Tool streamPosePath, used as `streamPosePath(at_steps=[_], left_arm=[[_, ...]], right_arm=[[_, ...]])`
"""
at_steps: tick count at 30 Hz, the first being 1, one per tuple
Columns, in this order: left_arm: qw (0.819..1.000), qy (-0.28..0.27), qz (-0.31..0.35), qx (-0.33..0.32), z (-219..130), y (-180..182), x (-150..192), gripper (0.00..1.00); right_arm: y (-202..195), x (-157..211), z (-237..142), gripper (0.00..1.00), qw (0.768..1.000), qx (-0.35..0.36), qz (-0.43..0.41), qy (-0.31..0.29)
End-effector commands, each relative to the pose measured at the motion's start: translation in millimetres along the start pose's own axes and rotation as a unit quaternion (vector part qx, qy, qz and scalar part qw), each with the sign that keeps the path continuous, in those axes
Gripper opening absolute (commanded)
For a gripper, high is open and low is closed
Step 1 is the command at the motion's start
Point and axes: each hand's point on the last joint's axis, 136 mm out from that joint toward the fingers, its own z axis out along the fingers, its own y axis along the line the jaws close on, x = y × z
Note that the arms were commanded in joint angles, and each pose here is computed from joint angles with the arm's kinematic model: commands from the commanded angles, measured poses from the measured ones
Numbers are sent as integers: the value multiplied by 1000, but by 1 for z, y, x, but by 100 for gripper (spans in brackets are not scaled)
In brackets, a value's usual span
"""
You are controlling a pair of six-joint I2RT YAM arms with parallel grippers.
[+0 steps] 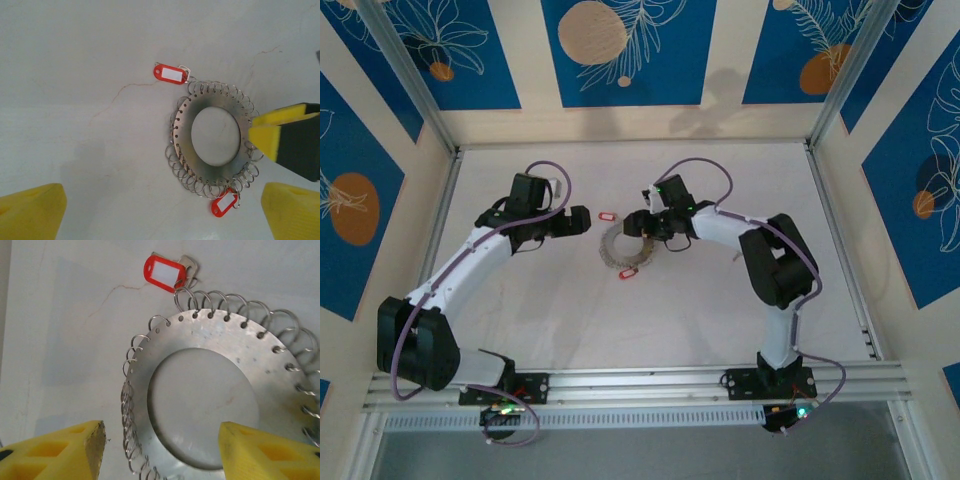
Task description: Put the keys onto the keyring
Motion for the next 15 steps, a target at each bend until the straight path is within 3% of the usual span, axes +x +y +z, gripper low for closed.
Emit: streamPosePath(at_steps=[1, 10, 15], left_arm=[[1000, 0, 8, 3, 0, 1, -1, 100], [1000, 8, 12, 7, 1, -1, 0, 100], [1000, 13, 10, 12, 6, -2, 3, 100]], right_arm=[[-7, 18, 15, 62, 999, 26, -2, 37], [12, 84, 23, 63, 994, 60, 9, 88], [61, 126, 35, 65, 990, -10, 26, 140]])
